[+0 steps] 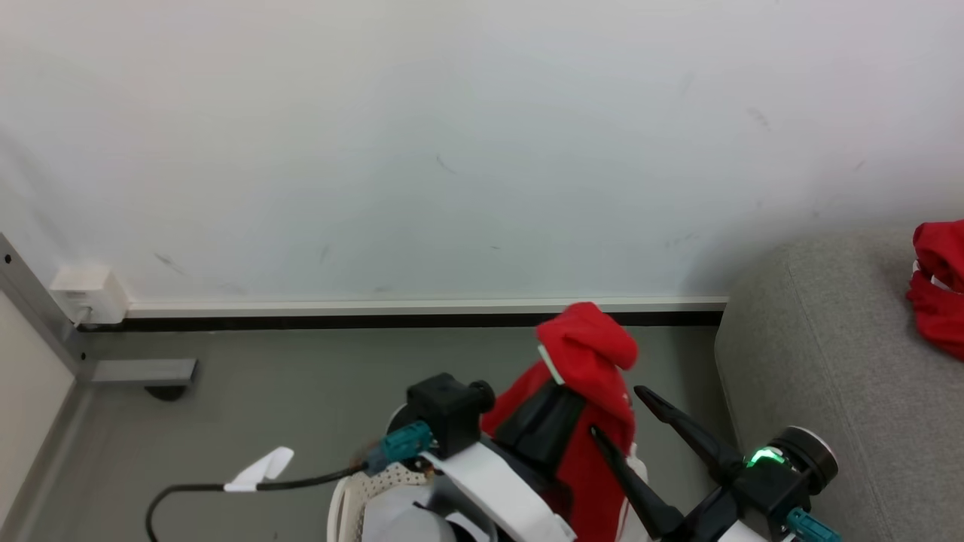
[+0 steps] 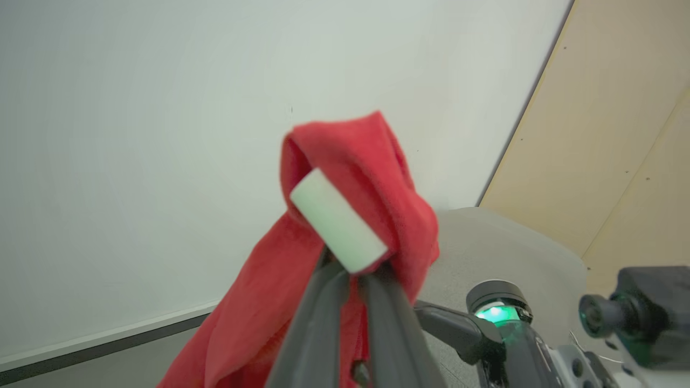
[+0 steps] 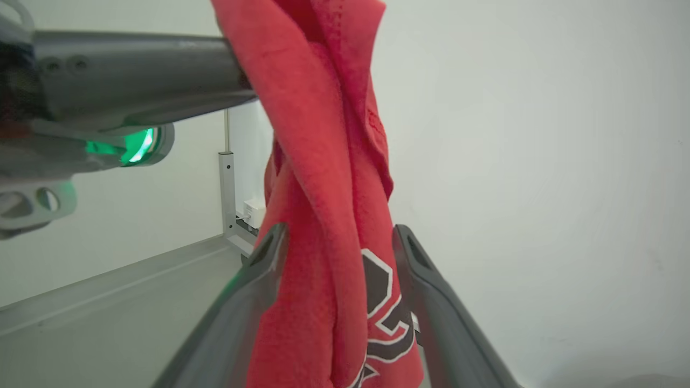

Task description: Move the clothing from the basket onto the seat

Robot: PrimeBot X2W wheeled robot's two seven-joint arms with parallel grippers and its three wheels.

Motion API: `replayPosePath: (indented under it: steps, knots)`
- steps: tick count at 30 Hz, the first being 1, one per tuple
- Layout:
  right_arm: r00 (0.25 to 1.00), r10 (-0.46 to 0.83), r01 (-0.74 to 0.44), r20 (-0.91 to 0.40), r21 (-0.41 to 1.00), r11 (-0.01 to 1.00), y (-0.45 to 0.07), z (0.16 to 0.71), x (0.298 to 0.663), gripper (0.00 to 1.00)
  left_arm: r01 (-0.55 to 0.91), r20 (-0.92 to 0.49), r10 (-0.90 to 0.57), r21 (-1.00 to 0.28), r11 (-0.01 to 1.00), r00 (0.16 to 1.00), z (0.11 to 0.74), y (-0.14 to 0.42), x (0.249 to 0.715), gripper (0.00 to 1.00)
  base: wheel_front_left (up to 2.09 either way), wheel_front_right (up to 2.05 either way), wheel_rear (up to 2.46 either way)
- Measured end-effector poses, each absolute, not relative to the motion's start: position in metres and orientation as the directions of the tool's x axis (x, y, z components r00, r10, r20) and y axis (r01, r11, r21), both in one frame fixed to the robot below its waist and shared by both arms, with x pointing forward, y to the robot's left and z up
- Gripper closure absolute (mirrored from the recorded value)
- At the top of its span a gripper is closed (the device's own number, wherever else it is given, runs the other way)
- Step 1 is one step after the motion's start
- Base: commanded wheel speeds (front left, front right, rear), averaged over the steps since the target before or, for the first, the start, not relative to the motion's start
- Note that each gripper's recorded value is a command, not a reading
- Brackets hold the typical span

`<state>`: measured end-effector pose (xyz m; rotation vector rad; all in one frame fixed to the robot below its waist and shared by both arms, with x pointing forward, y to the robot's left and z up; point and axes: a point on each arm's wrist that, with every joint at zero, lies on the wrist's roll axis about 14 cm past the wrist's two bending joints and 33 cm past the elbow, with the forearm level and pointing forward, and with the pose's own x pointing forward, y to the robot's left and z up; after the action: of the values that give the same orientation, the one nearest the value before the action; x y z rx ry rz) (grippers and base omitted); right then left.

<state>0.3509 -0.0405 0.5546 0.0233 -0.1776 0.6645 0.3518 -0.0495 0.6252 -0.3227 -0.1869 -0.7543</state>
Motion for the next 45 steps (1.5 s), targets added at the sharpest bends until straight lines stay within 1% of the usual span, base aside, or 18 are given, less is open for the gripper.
replayPosePath:
  steps: [6,10,11,12,18,19,20,21,25,30,37,42,45]
  knots:
    - [0.772,0.613,-0.616,0.166,-0.038,0.787,-0.043,0.556,0.357,0.00,0.744,0.279,-0.690,-0.242,0.623,0.668,0.631,-0.064,0.336,1.00,0.00,0.00,0.00]
    - [0.781,0.611,-0.617,0.127,0.012,0.787,-0.045,0.543,0.358,0.00,0.763,0.287,-0.707,-0.258,0.592,0.646,0.638,-0.068,0.327,1.00,0.00,0.00,0.00]
    - [0.781,0.611,-0.617,0.127,0.012,0.787,-0.045,0.543,0.358,0.35,0.763,0.287,-0.707,-0.258,0.592,0.646,0.638,-0.068,0.327,1.00,0.00,0.00,0.00]
    - [0.781,0.617,-0.624,0.099,0.056,0.780,-0.043,0.534,0.355,1.00,0.763,0.292,-0.705,-0.265,0.589,0.646,0.641,-0.068,0.325,1.00,0.00,0.00,0.00]
    - [0.770,0.633,-0.638,0.080,0.130,0.759,-0.039,0.529,0.352,1.00,0.732,0.282,-0.676,-0.292,0.616,0.681,0.638,-0.059,0.333,1.00,0.00,0.00,0.00]
    - [0.774,0.628,-0.632,0.079,0.137,0.762,-0.043,0.530,0.354,1.00,0.723,0.271,-0.671,-0.294,0.625,0.690,0.635,-0.057,0.336,0.67,0.00,0.00,0.00]
    - [0.779,0.622,-0.626,0.081,0.149,0.765,-0.045,0.530,0.355,1.00,0.711,0.259,-0.663,-0.298,0.637,0.702,0.631,-0.055,0.339,0.37,0.00,0.00,0.00]
    - [0.784,0.615,-0.620,0.083,0.159,0.768,-0.048,0.531,0.355,1.00,0.701,0.248,-0.658,-0.311,0.641,0.711,0.627,-0.053,0.342,0.00,0.00,0.00,0.00]
    - [0.815,0.570,-0.579,0.106,0.185,0.794,-0.068,0.541,0.363,1.00,0.669,0.197,-0.647,-0.350,0.655,0.736,0.607,-0.051,0.351,0.00,0.00,0.00,0.00]
    - [0.863,0.493,-0.506,0.114,0.209,0.837,-0.101,0.545,0.371,1.00,0.657,0.147,-0.655,-0.359,0.663,0.742,0.583,-0.058,0.356,0.00,0.00,0.00,0.00]
    - [0.934,0.326,-0.350,0.143,0.193,0.917,-0.172,0.558,0.375,1.00,0.683,0.099,-0.698,-0.344,0.645,0.709,0.558,-0.078,0.356,0.00,0.00,0.00,0.00]
    - [0.962,0.219,-0.247,0.161,0.180,0.952,-0.216,0.565,0.366,1.00,0.719,0.100,-0.736,-0.338,0.607,0.669,0.554,-0.095,0.354,0.00,0.00,0.00,0.00]
    - [0.972,0.172,-0.201,0.163,0.179,0.963,-0.232,0.566,0.359,1.00,0.742,0.108,-0.758,-0.332,0.582,0.643,0.555,-0.106,0.353,0.00,0.00,0.00,0.00]
